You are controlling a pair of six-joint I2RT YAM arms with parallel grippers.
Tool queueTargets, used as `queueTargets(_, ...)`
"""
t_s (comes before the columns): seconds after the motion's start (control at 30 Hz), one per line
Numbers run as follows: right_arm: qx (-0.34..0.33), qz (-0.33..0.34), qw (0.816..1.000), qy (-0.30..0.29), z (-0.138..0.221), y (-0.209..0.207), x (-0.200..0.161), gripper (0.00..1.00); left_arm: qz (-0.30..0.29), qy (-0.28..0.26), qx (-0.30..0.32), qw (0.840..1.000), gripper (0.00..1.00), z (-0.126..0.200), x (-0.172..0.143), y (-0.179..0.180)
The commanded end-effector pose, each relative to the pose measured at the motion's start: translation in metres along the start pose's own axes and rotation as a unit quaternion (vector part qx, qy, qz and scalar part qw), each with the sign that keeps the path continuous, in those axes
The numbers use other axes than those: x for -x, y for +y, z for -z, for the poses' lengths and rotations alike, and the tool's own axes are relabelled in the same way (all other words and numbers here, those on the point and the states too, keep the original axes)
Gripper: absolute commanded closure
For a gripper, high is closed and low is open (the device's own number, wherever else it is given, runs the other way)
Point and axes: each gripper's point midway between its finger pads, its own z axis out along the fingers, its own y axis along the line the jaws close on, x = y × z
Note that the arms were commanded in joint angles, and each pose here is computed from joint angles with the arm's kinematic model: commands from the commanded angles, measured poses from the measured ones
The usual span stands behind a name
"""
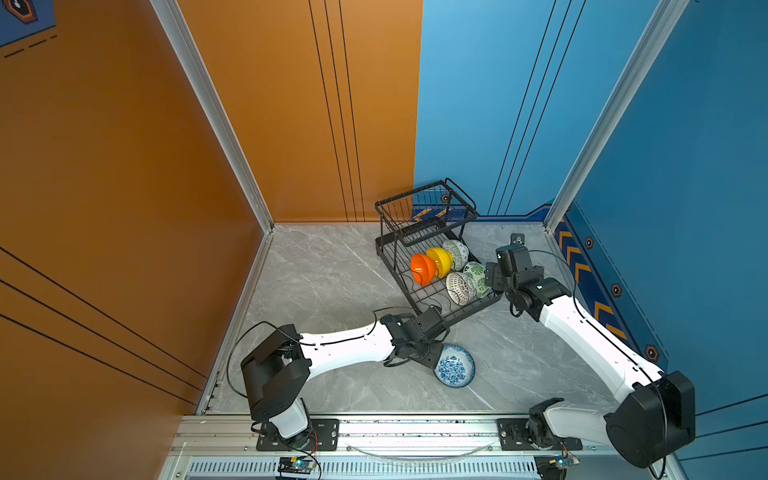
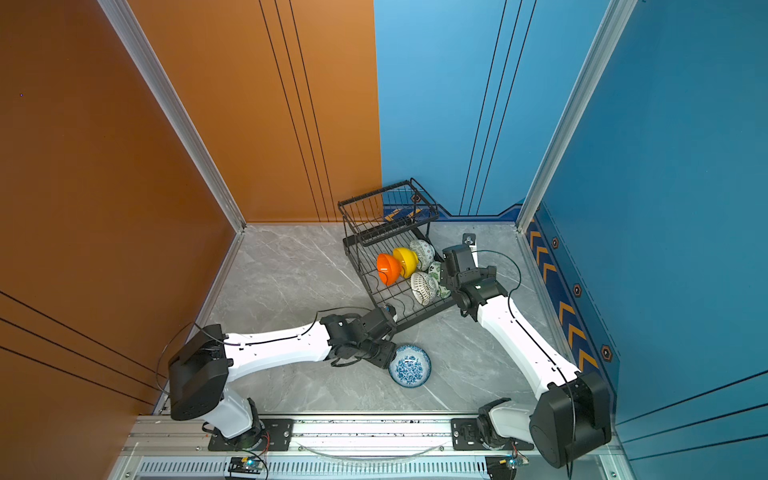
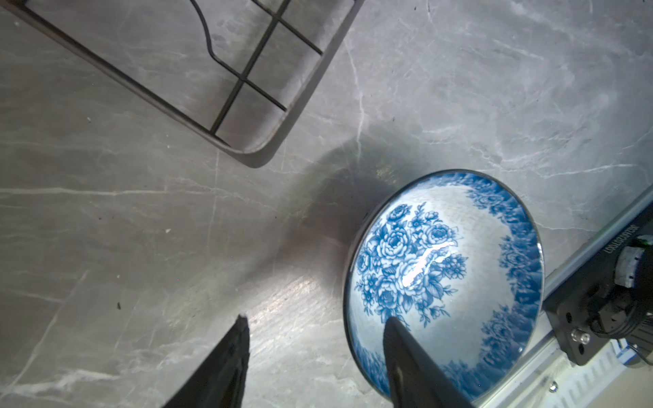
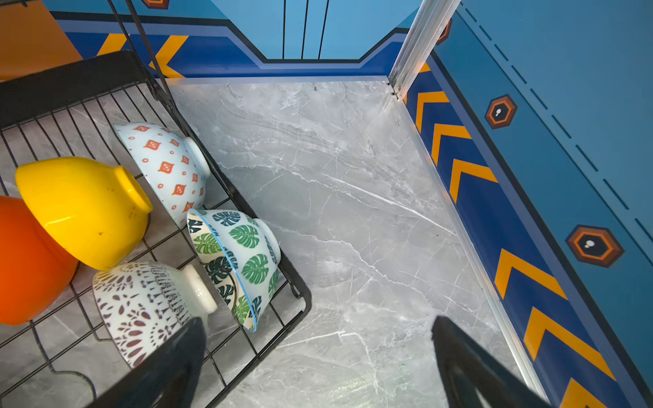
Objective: Load bowls into a dish rack
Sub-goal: Pick up the bowl from the bottom-center of the table.
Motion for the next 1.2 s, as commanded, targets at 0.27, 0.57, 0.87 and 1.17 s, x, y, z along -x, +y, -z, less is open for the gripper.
queueTargets(0.27, 0.004, -0.011, 1.0, 0.019, -0.002, -0.002, -0.014, 0.0, -0.011, 0.022, 0.032, 0.999, 0.54, -0.016, -0.004, 0.002)
queueTargets(0.57, 0.001, -0.013, 1.0, 0.018, -0.004, -0.003, -0.017, 0.0, 0.002, 0.028, 0.026, 0.999, 0.73, -0.021, -0.001, 0.0)
queueTargets(0.87, 0.0, -0.019, 1.0, 0.015, -0.005, -0.005, -0.016, 0.0, 0.025, 0.03, 0.017, 0.999, 0.86, -0.024, 0.002, 0.004)
queueTargets(1.17, 0.0, -0.024, 1.0, 0.015, -0.006, -0.006, -0.018, 0.0, 0.035, 0.039, 0.021, 0.998, 1.0, -0.03, -0.001, 0.009)
